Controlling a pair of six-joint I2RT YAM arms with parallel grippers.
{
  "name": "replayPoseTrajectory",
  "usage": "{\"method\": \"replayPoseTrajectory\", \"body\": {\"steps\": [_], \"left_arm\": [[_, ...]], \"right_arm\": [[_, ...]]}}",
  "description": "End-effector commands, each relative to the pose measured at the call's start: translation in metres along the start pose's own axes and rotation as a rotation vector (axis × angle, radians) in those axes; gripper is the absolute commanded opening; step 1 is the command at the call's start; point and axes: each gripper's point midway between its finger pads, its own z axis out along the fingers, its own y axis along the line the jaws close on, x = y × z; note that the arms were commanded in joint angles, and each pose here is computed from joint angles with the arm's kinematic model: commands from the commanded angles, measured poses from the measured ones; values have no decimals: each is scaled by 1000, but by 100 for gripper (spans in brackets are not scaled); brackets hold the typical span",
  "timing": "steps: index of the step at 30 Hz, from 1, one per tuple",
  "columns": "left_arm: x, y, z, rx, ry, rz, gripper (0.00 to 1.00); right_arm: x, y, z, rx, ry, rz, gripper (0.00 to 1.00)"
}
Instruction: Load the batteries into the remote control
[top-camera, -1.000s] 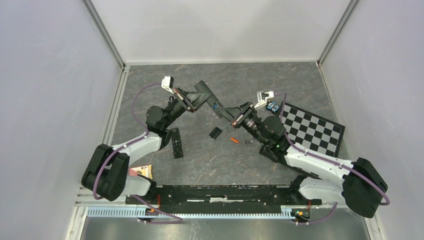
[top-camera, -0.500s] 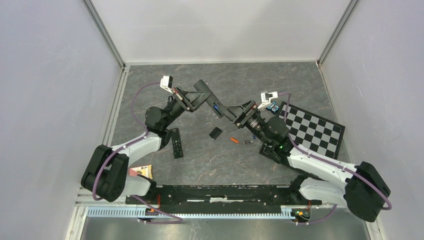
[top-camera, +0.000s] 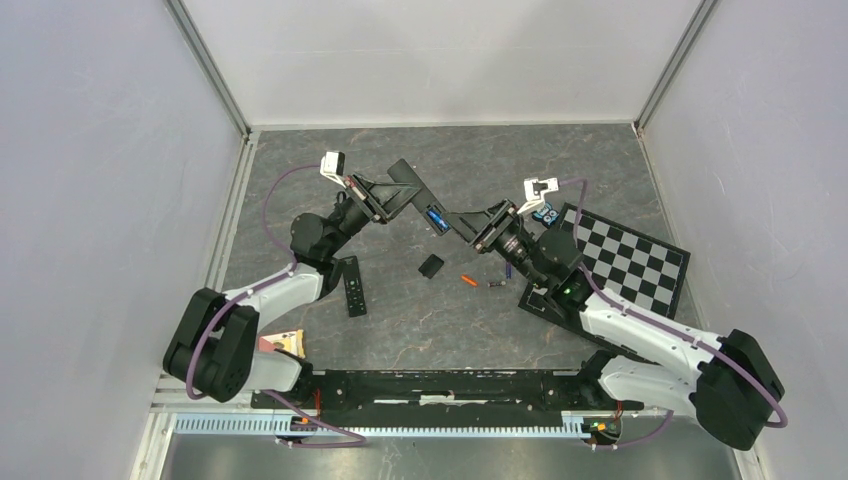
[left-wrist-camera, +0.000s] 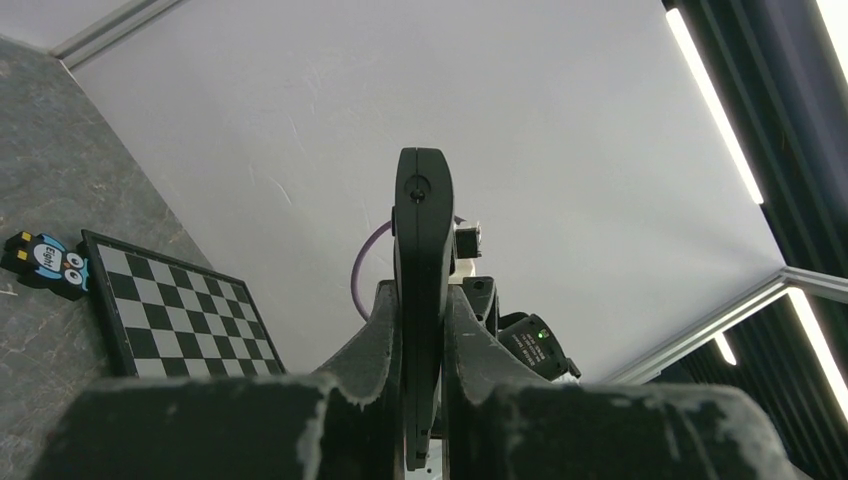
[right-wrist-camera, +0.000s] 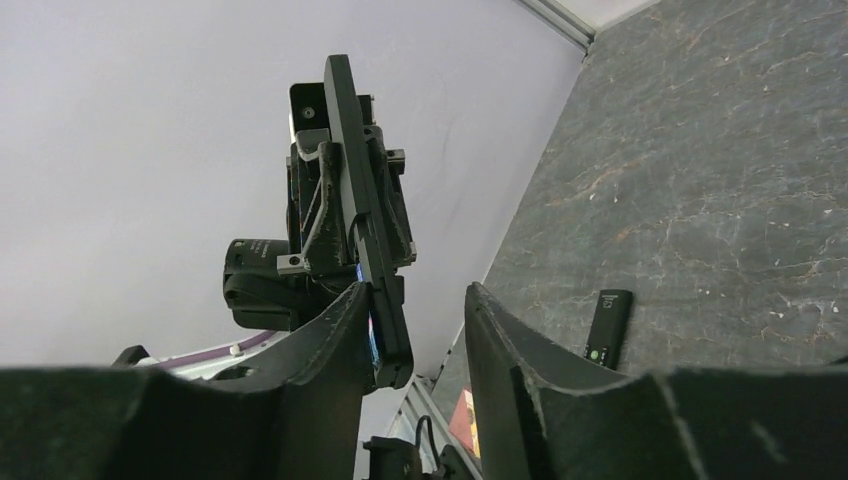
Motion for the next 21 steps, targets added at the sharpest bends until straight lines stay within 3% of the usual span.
{"method": "replayPoseTrajectory", "body": {"steps": [1,6,12,14,18,21], "left_arm": [[-3,-27,3,102,-3,61,2],[3,0,3,-3,33,104,2],[27,83,-18,-356,202,205,2],[37,105,-24,-449,275,212,2],[61,136,-26,-564,416,222,2],[78,160,-31,-664,503,251,2]], "right_arm": [[2,-8,6,47,34,-66,44],[-6,-19,6,115,28,-190,61],[-20,-43,-5,218,77,-482,82],[-16,-55,-10,238,126,-593,81],[8,-79,-18,212,293,-778,69],[23,-101,-24,219,377,-845,66]]}}
